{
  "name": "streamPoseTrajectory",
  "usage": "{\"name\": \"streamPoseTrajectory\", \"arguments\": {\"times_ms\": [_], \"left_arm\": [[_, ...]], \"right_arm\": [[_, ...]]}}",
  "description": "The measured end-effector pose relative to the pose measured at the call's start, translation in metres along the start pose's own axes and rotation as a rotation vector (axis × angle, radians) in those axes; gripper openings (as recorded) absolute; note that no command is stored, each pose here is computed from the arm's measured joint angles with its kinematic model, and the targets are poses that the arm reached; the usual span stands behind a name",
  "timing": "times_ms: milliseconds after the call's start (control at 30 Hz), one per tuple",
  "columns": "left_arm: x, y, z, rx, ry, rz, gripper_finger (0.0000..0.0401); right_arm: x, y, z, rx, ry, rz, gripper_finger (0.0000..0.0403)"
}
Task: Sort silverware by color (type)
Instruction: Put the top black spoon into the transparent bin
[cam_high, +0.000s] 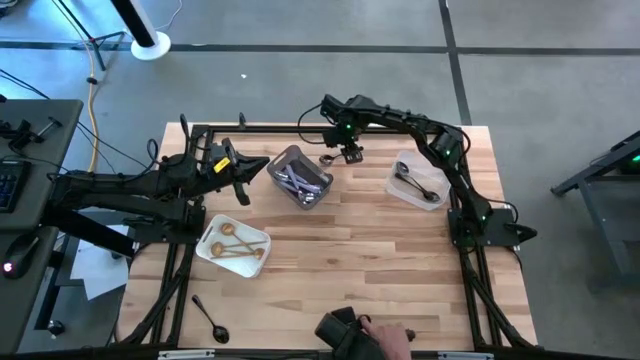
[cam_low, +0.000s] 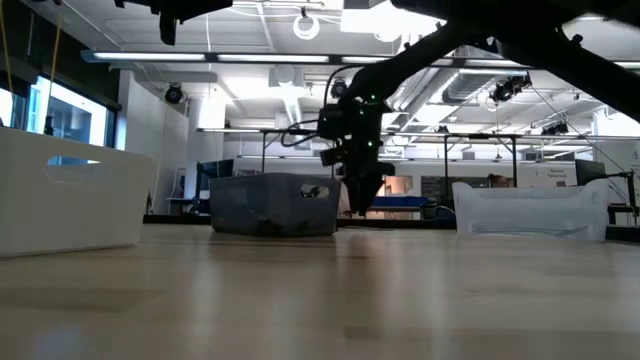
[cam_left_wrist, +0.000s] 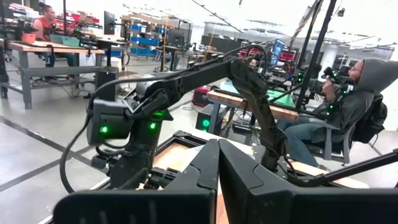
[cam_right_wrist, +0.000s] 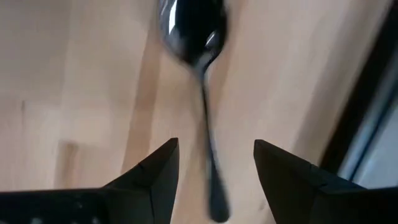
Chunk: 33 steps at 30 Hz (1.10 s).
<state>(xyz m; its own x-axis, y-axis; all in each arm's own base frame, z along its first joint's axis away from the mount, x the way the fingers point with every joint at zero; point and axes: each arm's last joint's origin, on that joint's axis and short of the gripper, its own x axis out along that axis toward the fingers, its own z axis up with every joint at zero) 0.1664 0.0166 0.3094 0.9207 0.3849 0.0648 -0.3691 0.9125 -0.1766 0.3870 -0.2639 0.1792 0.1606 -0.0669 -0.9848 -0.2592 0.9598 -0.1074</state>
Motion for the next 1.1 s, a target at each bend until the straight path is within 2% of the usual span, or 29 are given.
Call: {"name": "streamPoseTrajectory", "arguments": {"times_ms": [400,667,800,967,1033,1100], "left_arm": [[0.0,0.0,0.0,0.0,-0.003,0.006,0.0],[0.0,0.0,0.0,0.001,-0.001,0.007,0.0],[0.0,0.001,0.0,0.026,-0.004,0.023,0.0],[0.0,0.002,0.001,0.024,-0.016,0.064,0.0],[0.0,0.002,0.001,0.024,-0.017,0.076,0.0],[0.0,0.002,0.001,0.024,-0.019,0.082,0.0]], "right_arm": [[0.029,-0.002,-0.004,0.009,0.043,0.047,0.0193],[0.034,-0.002,-0.004,0.005,0.043,0.056,0.0184],[0.035,-0.002,-0.004,0.019,0.048,0.063,0.0133],[0.036,0.0,-0.005,0.053,0.061,0.078,0.0026],[0.036,0.001,-0.005,0.062,0.063,0.079,0.0009],[0.036,0.001,-0.005,0.073,0.064,0.079,0.0018]]}}
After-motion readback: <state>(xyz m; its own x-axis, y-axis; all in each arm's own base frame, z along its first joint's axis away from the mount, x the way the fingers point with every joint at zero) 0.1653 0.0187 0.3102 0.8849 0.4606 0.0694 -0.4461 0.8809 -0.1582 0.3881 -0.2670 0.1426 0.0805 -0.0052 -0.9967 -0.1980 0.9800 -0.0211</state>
